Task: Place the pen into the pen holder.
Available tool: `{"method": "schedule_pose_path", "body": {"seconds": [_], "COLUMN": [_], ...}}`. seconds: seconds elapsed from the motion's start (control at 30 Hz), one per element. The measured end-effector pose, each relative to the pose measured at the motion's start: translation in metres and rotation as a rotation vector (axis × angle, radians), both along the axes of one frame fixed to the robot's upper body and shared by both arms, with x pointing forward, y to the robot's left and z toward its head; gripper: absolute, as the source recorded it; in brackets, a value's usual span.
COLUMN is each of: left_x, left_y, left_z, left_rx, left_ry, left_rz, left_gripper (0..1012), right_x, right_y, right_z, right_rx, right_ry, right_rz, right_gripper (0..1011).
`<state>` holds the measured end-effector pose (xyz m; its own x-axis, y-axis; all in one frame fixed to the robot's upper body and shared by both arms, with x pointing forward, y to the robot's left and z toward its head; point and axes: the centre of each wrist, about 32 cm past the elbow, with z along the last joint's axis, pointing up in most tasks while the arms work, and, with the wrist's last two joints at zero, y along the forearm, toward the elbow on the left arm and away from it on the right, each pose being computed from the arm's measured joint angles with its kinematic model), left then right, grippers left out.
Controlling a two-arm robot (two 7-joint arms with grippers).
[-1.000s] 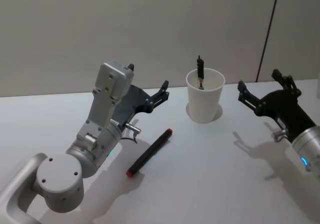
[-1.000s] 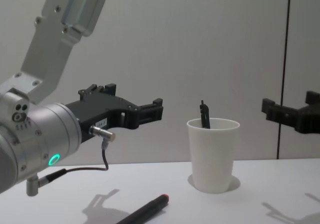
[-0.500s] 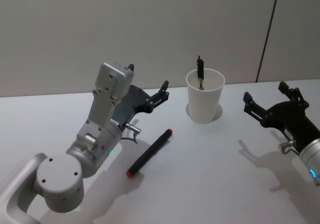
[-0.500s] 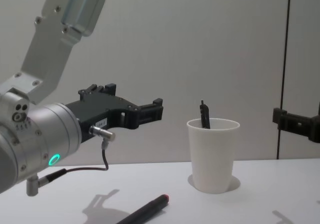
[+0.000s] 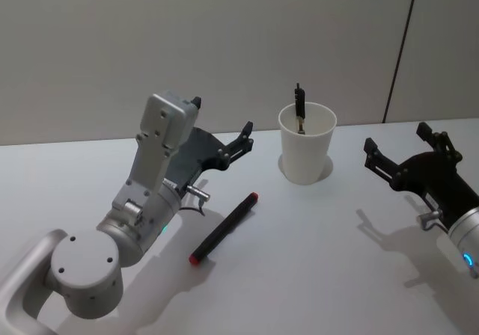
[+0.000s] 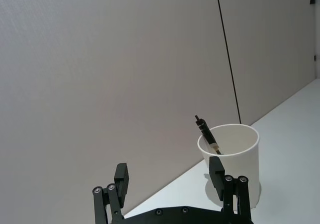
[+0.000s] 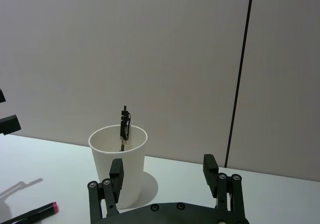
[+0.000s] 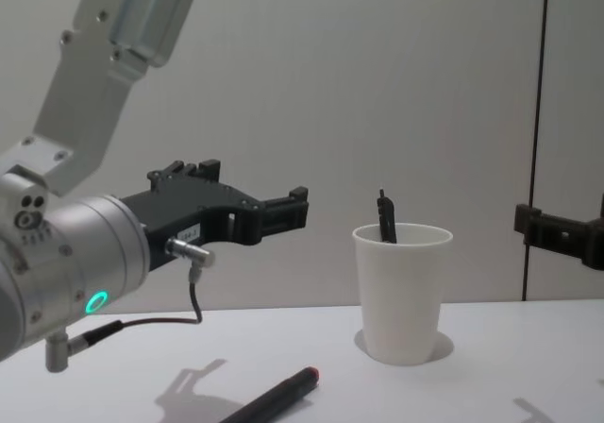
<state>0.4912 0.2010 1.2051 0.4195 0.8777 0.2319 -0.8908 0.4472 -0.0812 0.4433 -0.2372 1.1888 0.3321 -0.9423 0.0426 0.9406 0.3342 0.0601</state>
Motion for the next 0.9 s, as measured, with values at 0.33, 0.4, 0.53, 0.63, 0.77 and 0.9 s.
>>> {"method": "schedule_pose_path", "body": {"seconds": [0.33,0.4,0.53,0.63,0.77,0.9], "left_x": [-0.0114,-0.014,-0.0215,-0.0294,-0.0354,-0.0429], "left_y": [0.0142,0.0166,0.0228,0.0283,0.0321,0.0366], "left_z": [0.0049,0.0059,0.0078,0.0101,0.0122,0.0154], "left_rx": [-0.007,-0.006,-0.004,-0.002,0.0,0.005], "left_ry": [0.045,0.053,0.078,0.109,0.131,0.17], "left_rz": [-0.038,-0.042,-0.052,-0.061,-0.067,-0.08], "left_gripper": [1001,1001,1001,1001,1001,1001], "right_x": [0.0,0.0,0.0,0.0,0.0,0.0], "right_y": [0.0,0.0,0.0,0.0,0.0,0.0], "right_z": [0.0,0.0,0.0,0.0,0.0,0.0], "right_rx": [0.0,0.0,0.0,0.0,0.0,-0.001], "right_ry": [0.0,0.0,-0.001,-0.001,-0.001,-0.001], "right_rz": [0.001,0.001,0.001,0.001,0.001,0.001], "right_gripper": [1002,1001,1002,1001,1002,1002]}}
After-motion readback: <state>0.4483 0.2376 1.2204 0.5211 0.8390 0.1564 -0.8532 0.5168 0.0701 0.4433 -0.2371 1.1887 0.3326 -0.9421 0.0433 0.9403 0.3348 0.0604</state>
